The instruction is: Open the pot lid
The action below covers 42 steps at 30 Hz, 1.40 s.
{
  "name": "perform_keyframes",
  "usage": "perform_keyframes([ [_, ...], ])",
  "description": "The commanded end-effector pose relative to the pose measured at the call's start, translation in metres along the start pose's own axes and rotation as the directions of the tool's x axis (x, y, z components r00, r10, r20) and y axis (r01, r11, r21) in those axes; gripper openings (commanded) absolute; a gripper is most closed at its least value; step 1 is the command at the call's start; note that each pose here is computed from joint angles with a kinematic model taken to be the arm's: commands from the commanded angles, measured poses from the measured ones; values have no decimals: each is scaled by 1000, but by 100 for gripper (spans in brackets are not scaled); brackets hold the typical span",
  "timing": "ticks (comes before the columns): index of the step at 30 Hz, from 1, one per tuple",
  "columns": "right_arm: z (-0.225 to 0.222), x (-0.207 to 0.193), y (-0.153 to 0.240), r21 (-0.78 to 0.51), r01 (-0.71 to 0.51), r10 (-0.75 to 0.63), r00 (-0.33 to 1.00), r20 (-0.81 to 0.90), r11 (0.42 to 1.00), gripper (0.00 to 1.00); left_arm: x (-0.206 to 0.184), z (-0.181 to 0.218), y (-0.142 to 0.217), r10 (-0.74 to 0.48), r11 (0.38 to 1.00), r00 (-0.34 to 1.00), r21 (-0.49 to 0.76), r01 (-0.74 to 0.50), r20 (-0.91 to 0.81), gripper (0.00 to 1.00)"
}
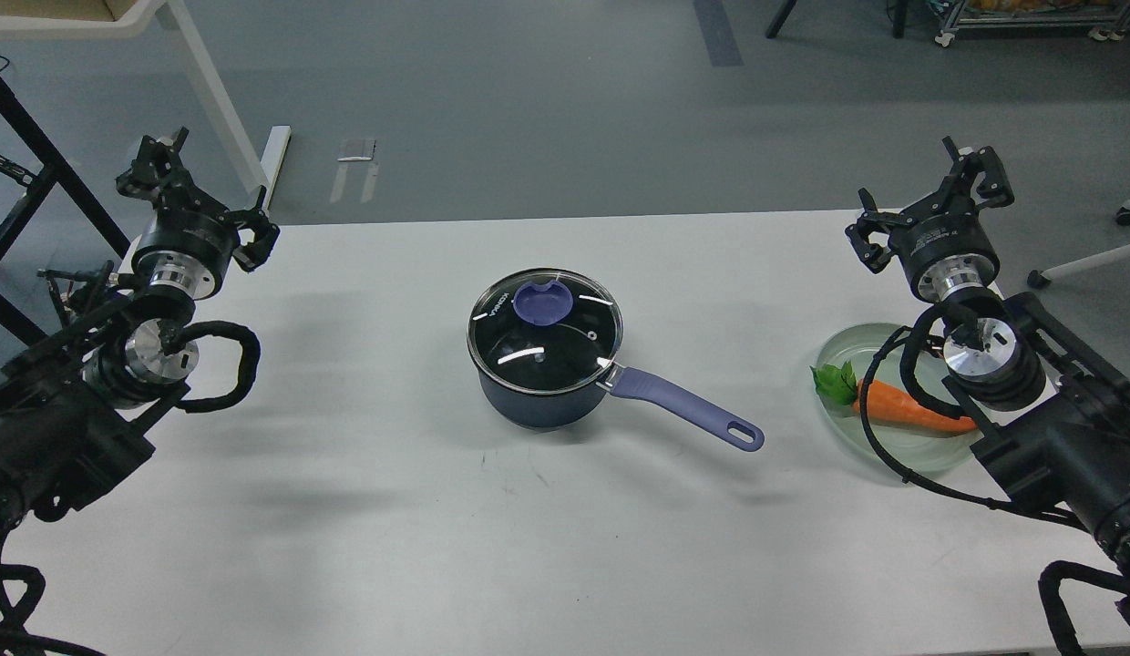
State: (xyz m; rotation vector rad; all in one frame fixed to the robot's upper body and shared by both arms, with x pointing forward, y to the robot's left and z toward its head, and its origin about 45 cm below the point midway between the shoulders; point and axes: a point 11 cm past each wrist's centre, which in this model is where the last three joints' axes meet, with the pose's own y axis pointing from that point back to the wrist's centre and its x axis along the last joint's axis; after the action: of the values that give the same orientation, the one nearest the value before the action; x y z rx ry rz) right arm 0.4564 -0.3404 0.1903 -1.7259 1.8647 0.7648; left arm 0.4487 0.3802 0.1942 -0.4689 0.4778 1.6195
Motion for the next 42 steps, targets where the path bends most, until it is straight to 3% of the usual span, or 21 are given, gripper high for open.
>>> perform_keyframes([
  [1,1,-1,0,-3,7,-7,1000,-5,1000,100,5,-1,3,8,1000,1000,-7,-8,1,99],
  [8,-3,-13,2,-34,92,-94,994,-61,995,100,3,-1,2,10,1000,1000,-5,-10,7,99],
  [11,-29,-26,-2,-55,149,-156,970,-185,987,100,-3,1,2,-12,1000,1000,-6,12,-4,99],
  [17,-46,-64,-6,-223,248,-327,813,-482,943,100,-17,-3,6,-76,994,997,74,76,-4,99],
  [21,-37,-93,-2,-393,287,-487,548,-680,873,100,-21,-5,6,-98,991,995,95,95,32,99],
  [27,-26,-142,15,-608,289,-643,36,-765,740,100,-29,-7,5,-152,983,981,117,138,122,99],
  [31,0,-155,36,-758,188,-694,-310,-650,625,100,-34,-7,6,-177,979,975,126,160,134,99],
  [36,40,-161,68,-871,68,-671,-608,-423,487,99,-41,0,10,-215,971,968,133,197,130,99],
  [42,78,-152,99,-930,-47,-597,-779,-194,364,98,-48,-1,12,-235,966,965,137,219,120,99],
])
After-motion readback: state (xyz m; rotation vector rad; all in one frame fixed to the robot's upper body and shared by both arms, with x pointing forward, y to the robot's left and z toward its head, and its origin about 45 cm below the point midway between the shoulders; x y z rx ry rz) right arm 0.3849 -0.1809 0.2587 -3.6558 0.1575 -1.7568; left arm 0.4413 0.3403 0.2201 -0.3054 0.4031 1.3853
